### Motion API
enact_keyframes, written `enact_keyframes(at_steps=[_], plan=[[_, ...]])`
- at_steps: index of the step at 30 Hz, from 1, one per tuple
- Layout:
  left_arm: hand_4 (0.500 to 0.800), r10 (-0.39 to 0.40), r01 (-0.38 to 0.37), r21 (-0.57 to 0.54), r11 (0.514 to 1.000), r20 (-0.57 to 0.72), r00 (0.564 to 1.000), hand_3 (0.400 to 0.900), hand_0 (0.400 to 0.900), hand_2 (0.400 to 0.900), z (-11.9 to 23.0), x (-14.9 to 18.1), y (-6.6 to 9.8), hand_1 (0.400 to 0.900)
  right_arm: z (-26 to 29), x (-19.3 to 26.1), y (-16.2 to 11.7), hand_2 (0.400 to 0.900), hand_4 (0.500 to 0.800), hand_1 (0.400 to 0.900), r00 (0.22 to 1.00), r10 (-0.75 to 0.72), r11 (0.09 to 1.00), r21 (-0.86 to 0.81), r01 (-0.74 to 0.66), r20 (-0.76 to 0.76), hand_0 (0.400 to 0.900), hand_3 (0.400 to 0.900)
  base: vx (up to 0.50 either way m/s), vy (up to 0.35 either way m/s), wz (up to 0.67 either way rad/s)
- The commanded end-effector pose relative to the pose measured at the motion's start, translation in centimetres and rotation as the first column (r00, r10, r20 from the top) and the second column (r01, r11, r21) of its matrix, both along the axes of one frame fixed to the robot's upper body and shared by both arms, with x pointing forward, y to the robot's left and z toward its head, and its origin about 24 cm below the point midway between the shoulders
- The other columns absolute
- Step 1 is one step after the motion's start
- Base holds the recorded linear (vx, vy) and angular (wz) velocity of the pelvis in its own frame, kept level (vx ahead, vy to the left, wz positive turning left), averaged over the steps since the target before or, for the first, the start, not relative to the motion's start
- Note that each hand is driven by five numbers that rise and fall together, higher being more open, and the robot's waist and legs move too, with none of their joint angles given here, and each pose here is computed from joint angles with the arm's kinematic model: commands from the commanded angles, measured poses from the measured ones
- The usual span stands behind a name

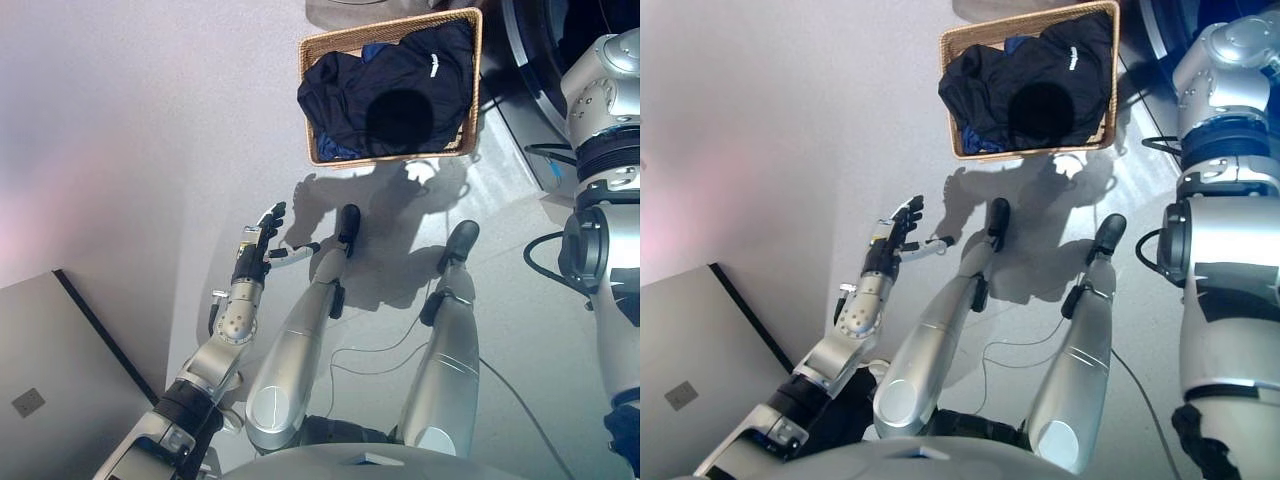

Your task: Put the clothes in the basket into the washing machine.

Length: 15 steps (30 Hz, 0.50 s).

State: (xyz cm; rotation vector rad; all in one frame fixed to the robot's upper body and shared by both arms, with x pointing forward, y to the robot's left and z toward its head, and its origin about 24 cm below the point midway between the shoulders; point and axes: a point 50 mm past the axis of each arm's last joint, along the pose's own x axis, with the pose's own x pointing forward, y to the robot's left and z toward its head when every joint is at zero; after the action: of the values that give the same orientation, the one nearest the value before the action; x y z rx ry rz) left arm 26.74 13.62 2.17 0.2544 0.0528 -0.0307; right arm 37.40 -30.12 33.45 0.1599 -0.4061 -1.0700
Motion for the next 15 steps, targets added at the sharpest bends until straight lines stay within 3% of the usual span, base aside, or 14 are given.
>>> enact_keyframes(at_steps=[1, 10, 15], plan=[[0.8, -0.028, 0.029, -0.019, 0.999, 0.063, 0.998, 0.9, 0.9, 0.9, 0.7, -0.6, -0.3, 0.9, 4.8, -3.0, -1.2, 0.9, 0.8, 0.9, 0.979, -0.126, 0.954, -0.252, 0.165, 0.163, 0.9, 0.9, 0.0, 0.0, 0.0], [0.8, -0.025, 0.025, -0.003, 1.0, 0.069, 0.997, 0.9, 0.9, 0.9, 0.8, -0.5, -0.4, 0.9, 1.6, -2.0, -0.6, 0.9, 0.8, 0.9, 0.98, -0.183, 0.925, -0.324, 0.197, 0.074, 0.9, 0.9, -0.006, 0.007, -0.01], [0.8, -0.009, 0.009, 0.001, 1.0, 0.078, 0.997, 0.9, 0.9, 0.9, 0.9, -0.4, -0.5, 0.9, -3.3, -0.6, 1.5, 0.9, 0.8, 0.9, 0.98, -0.195, 0.899, -0.406, 0.163, -0.037, 0.9, 0.9, -0.013, 0.011, -0.07]])
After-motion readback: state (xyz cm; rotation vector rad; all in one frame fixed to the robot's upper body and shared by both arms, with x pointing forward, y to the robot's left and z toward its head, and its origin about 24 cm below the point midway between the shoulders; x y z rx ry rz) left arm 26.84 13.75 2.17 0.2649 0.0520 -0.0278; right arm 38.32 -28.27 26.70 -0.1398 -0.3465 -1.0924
